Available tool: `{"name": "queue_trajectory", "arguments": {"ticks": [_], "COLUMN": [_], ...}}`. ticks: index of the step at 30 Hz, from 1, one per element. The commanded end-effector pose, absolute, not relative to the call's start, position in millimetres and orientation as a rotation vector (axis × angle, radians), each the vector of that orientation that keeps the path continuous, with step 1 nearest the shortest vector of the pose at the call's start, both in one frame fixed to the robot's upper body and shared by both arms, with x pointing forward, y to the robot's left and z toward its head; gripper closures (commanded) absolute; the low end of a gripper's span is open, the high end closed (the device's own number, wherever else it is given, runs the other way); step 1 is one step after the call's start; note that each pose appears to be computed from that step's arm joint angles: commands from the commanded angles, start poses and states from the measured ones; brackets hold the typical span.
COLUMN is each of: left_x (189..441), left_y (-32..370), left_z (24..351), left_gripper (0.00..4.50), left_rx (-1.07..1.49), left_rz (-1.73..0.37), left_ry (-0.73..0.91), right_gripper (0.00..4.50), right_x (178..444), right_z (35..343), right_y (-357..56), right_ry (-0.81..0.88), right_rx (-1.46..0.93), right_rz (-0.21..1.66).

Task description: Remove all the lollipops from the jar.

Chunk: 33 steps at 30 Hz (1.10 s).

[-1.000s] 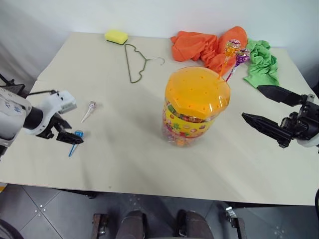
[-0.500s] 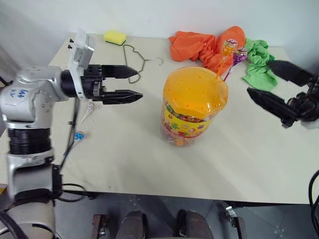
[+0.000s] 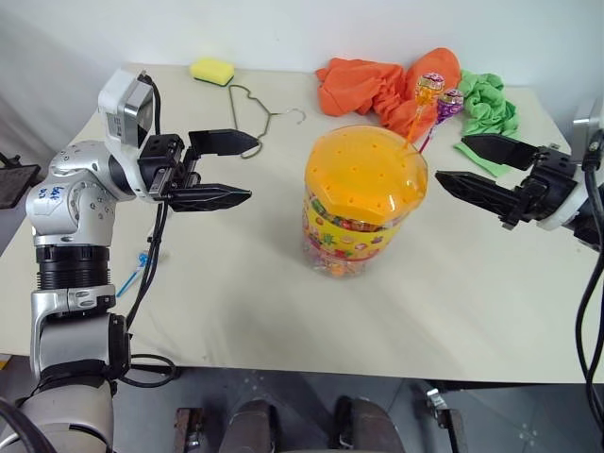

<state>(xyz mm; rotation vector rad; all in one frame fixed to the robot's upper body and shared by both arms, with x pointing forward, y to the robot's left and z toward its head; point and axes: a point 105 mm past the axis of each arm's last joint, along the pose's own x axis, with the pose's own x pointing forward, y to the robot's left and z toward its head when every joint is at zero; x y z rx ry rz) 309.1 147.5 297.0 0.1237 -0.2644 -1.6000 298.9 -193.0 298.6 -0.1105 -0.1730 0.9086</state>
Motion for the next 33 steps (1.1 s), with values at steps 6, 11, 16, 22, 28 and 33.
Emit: {"name": "queue_trajectory", "arguments": {"ticks": [6, 11, 16, 22, 28, 33], "left_x": [297.0, 292.7, 290.8, 290.8, 294.2, 297.9], "left_y": [151.0, 154.4, 156.1, 152.5, 149.9, 146.9], "left_z": [302.0, 300.2, 300.0, 302.0, 303.4, 304.5], "left_gripper": [0.02, 0.0, 0.0, 0.0, 0.0, 0.0], "left_rx": [0.167, 0.173, 0.176, 0.173, 0.169, 0.164], "left_rz": [-1.603, -1.57, -1.545, -1.549, -1.554, -1.565], "left_ry": [-0.302, -0.303, -0.308, -0.326, -0.334, -0.34], "right_gripper": [0.0, 0.41, 1.94, 3.98, 4.47, 4.47], "right_x": [316.9, 332.8, 333.1, 329.0, 321.9, 317.9], "right_z": [311.4, 311.8, 321.7, 336.2, 347.2, 349.5], "right_y": [-180.8, -170.2, -167.8, -170.5, -174.1, -176.5], "right_ry": [-0.222, -0.224, -0.271, -0.324, -0.355, -0.363], "right_rx": [-0.117, -0.104, -0.091, -0.094, -0.106, -0.118], "right_rz": [0.978, 1.026, 1.034, 1.021, 1.004, 0.984]}}
